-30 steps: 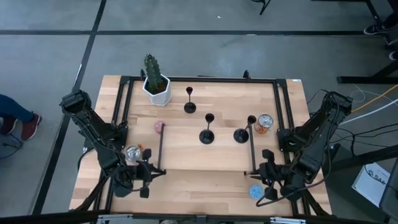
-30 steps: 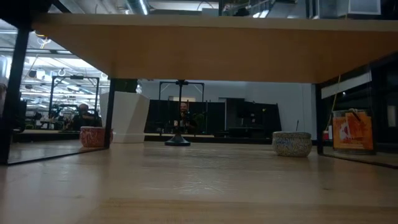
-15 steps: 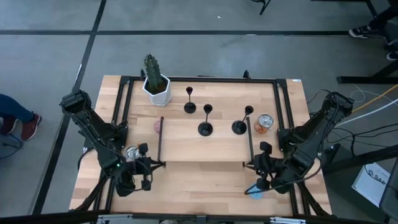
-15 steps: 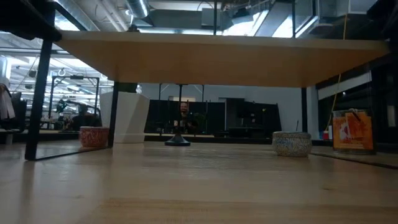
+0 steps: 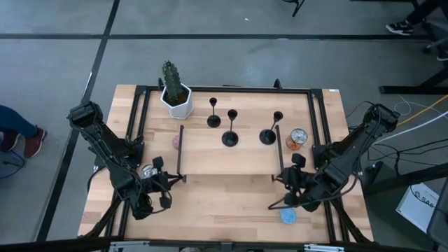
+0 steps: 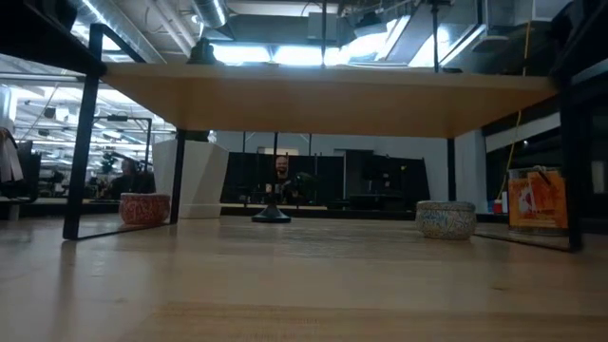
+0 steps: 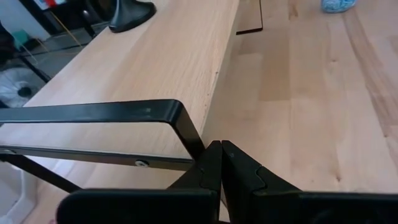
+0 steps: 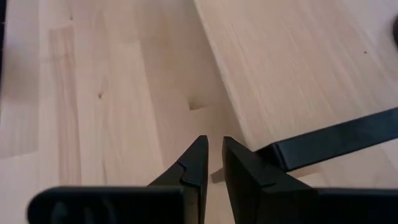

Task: Pick & Place candle stick holders
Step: Adjust the shelf to the center of the table, then put the black candle holder on the shelf

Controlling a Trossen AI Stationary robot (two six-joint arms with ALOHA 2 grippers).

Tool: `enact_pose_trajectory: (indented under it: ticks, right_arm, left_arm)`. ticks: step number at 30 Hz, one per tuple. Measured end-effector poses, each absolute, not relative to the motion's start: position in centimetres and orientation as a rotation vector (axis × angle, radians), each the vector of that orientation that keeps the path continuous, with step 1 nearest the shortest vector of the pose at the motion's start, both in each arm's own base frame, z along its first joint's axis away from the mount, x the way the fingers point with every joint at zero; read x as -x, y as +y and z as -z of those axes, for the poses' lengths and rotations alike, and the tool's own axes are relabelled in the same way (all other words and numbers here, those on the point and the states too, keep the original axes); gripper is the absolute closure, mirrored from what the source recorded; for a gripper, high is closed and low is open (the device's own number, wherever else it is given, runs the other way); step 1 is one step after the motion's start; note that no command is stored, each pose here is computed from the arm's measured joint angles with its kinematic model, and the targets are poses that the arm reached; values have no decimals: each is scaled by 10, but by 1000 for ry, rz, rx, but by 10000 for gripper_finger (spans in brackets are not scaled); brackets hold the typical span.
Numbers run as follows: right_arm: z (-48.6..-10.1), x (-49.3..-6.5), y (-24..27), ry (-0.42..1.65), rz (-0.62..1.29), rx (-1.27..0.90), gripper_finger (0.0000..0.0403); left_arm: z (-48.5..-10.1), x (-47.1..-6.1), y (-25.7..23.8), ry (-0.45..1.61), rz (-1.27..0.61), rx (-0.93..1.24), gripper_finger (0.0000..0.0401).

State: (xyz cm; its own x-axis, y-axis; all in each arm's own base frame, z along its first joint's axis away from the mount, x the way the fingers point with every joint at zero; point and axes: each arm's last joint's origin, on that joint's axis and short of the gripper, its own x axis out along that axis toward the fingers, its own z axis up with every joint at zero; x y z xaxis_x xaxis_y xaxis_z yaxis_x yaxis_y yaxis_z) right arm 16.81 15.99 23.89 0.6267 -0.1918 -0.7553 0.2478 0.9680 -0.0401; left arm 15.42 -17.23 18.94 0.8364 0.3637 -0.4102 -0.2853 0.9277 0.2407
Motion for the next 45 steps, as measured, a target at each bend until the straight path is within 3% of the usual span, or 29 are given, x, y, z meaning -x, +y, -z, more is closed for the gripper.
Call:
enact_pose_trajectory:
  ticks: [5,10,19,25,34,45]
  right_arm:
    - [-238,-170,157,894,252,-80,350]
    - [-237,-171,160,969,177,-146,350]
    - [-253,-176,173,916,-157,-151,350]
    - [-273,-178,176,747,-343,-33,350]
    - [-302,-158,155,599,-482,172,350]
    - [-334,-119,98,469,-357,275,350]
  left_arm:
    - [-190,-154,-172,448,-361,-165,399]
    - [-196,-153,-172,487,-321,-19,399]
    - [-243,-152,-177,496,-95,155,399]
    - [-272,-150,-177,381,68,106,399]
    - [-307,-140,-159,206,103,-21,399]
    - [-332,-142,-124,94,-74,-252,399]
